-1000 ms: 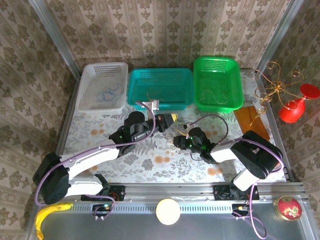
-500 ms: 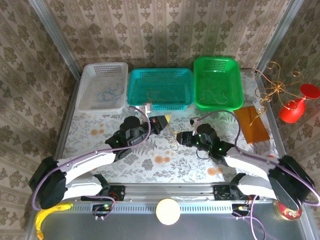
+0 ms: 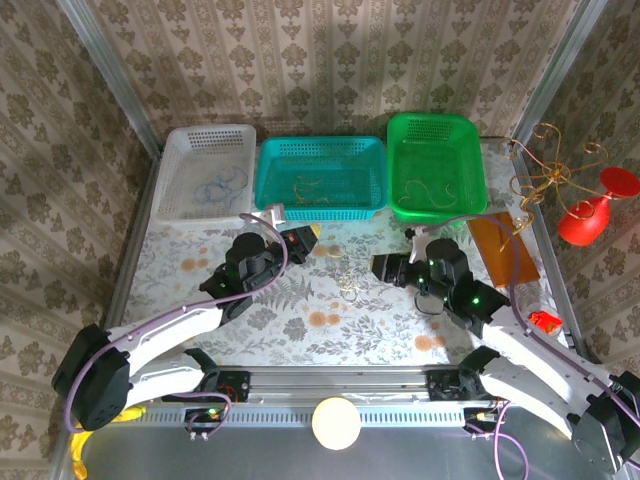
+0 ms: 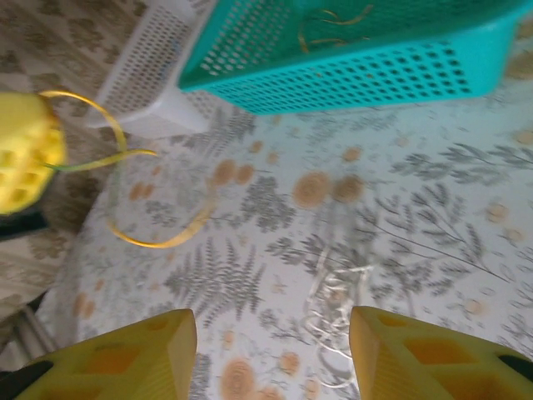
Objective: Untangle the cables
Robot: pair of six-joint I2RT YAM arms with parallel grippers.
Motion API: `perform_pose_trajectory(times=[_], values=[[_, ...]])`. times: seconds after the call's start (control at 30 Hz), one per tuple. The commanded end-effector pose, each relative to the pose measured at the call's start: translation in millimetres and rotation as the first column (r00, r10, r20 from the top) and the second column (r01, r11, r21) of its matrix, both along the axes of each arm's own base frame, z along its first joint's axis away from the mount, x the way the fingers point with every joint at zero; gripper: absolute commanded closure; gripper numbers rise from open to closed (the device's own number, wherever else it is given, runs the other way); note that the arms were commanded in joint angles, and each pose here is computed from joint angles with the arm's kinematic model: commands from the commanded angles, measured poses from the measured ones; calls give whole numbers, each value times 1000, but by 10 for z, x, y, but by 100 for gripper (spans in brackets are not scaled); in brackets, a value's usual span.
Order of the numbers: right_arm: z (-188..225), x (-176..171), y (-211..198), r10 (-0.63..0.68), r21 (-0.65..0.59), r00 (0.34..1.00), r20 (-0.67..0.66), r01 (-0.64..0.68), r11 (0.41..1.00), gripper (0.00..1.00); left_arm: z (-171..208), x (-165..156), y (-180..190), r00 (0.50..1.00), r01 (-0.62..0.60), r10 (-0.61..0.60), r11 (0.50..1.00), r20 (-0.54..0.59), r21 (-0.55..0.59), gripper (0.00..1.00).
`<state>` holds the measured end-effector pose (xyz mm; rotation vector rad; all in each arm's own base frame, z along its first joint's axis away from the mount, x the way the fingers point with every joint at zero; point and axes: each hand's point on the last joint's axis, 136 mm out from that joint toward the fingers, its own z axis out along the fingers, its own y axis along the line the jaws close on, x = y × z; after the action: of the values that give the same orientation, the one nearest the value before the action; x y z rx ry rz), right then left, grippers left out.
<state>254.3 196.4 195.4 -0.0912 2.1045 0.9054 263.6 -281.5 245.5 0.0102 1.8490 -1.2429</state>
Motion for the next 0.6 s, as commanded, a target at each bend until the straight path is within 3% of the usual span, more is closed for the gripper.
perform_pose_trajectory(times=[0.0,0.27,0.57], values=[[235,-26,213,111,57,993,36,-113,992,44,148,-13,-17,998,21,-20,999,53,-24,100],[170,207,347,51,165,998,-46,-42,985,39,260,-10,-64,996,41,-34,996,83,-82,100],[180,390,516,52,259,995,-84,-29,966,41,344,-20,-134,992,71,-58,990,110,-118,100]])
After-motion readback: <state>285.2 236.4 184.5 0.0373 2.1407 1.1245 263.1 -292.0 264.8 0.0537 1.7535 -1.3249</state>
